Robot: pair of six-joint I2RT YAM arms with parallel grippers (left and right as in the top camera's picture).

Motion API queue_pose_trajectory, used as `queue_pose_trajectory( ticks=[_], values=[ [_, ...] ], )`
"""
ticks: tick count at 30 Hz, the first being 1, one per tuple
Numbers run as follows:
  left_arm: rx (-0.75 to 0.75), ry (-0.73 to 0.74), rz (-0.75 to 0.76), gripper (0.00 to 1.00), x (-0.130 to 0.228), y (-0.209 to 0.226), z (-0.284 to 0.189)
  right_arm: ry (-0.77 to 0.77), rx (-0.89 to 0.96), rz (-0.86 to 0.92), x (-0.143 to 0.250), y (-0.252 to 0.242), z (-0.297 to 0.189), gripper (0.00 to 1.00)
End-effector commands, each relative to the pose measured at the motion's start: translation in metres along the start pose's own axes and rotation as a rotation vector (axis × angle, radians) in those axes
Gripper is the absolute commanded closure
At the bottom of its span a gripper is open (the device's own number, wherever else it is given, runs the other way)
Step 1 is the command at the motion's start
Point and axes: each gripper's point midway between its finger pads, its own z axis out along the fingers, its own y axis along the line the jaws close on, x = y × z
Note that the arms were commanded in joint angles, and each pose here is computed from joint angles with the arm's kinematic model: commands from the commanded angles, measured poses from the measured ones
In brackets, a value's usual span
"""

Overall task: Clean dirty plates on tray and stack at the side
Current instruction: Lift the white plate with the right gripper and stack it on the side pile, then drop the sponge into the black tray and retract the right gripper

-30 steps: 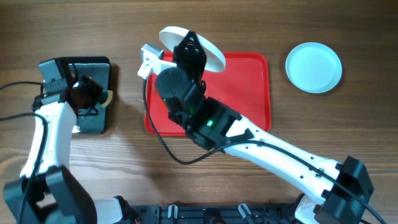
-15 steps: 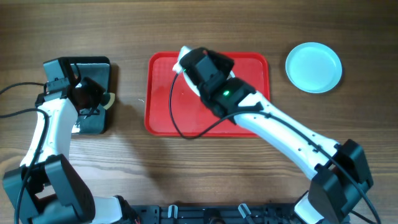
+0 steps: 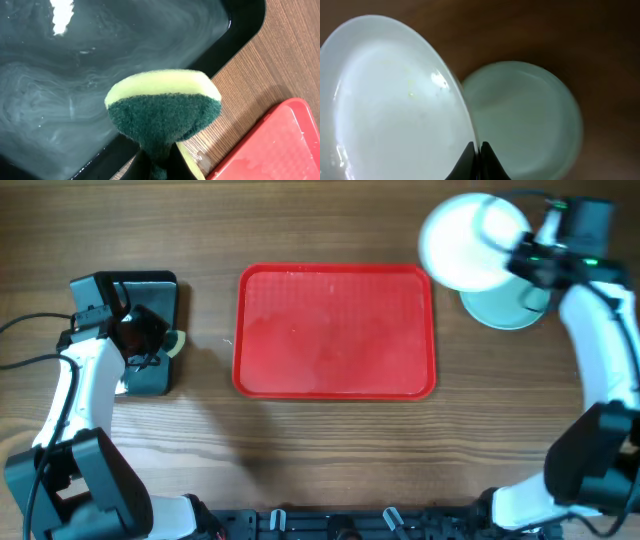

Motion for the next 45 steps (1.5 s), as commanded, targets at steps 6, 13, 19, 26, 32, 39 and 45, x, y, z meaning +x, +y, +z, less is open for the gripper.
queue_pose_trajectory(
  ticks=[6, 13, 19, 26, 32, 39, 45],
  values=[
    [0.000, 0.004, 0.001, 0.96, 0.000, 0.003, 0.003, 0.176, 0.078, 0.257, 0.033, -0.091, 0.058, 0.95],
    [0.010, -0.010, 0.003, 0.96, -0.003, 0.000, 0.003, 0.208, 0.031, 0.235, 0.041, -0.084, 0.069, 0.00],
    [0.073, -0.098, 0.019, 0.96, -0.025, -0.016, 0.003, 0.188, -0.080, 0.189, 0.030, -0.050, 0.038, 0.00],
    [0.017, -0.195, 0.013, 0.94, -0.050, -0.006, 0.024, 0.045, -0.207, 0.014, 0.008, 0.030, -0.047, 0.00],
    [-0.040, -0.203, -0.053, 0.94, -0.065, 0.025, 0.042, -0.017, -0.287, -0.145, 0.022, 0.090, -0.104, 0.01],
    [-0.021, -0.189, -0.081, 0.00, -0.068, 0.031, 0.042, -0.074, -0.305, -0.218, 0.036, 0.123, -0.142, 0.00],
    [0.071, -0.205, -0.066, 0.00, -0.069, 0.009, 0.009, -0.115, -0.346, -0.239, 0.043, 0.125, -0.182, 0.00]
  ],
)
